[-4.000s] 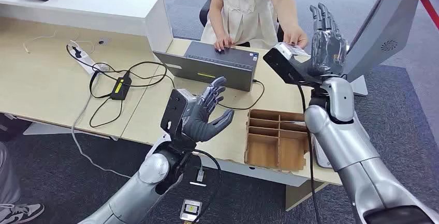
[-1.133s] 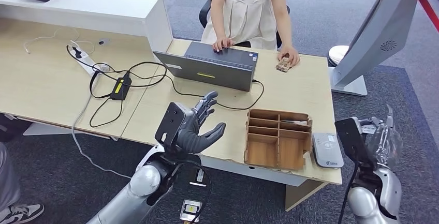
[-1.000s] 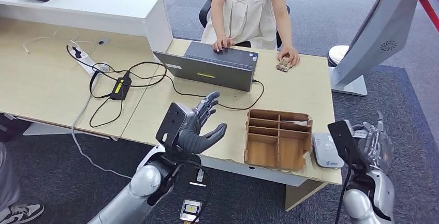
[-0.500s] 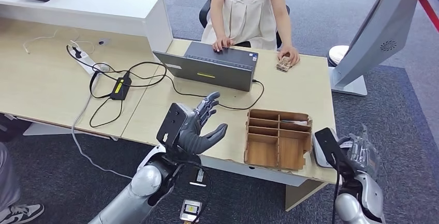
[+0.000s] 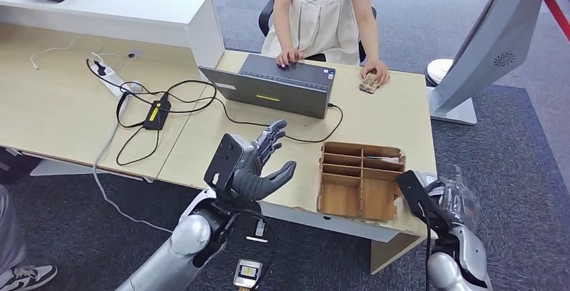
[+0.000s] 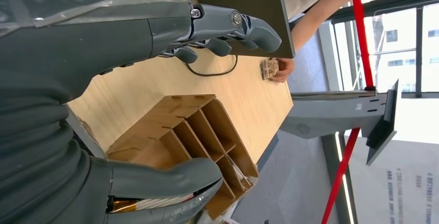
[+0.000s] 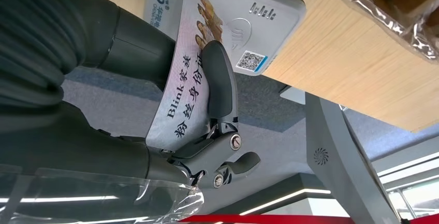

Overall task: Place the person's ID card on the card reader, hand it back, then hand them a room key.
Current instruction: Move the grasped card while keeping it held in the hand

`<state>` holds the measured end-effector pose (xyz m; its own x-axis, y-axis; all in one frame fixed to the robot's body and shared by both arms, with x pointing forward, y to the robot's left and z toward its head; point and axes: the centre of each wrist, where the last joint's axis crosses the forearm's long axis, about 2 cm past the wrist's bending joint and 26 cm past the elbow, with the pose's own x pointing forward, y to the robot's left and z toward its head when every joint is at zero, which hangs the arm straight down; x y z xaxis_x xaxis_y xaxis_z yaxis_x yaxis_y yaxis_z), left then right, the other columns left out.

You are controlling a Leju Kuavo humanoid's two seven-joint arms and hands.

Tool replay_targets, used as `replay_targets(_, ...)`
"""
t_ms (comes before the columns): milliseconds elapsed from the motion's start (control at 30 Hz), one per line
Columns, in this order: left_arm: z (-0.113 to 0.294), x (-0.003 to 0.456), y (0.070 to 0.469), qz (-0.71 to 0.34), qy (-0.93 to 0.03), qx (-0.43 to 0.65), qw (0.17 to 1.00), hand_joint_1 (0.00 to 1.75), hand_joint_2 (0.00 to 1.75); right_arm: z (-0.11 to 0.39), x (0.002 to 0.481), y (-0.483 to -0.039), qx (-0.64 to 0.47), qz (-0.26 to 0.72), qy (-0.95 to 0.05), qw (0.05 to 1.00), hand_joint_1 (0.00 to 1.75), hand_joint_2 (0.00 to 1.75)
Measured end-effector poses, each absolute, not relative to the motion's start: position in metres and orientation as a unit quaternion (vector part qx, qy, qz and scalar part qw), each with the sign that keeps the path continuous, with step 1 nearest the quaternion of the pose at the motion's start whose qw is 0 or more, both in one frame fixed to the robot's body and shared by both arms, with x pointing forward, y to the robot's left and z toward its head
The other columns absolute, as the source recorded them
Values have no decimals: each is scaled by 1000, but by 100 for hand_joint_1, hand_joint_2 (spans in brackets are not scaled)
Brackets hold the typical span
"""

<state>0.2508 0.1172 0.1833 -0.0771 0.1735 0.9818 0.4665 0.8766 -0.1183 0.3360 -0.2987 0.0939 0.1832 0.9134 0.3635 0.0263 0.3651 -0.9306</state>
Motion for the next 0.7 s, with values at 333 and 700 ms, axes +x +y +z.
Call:
replay_targets(333, 183, 251, 117, -114, -722, -223, 645, 0, 175, 79, 336, -291, -430, 372, -520, 638, 175, 175)
replay_targets(700, 184, 250, 117, -115, -715, -221, 653, 0, 175, 67, 336, -285, -419, 376, -506, 653, 175, 175)
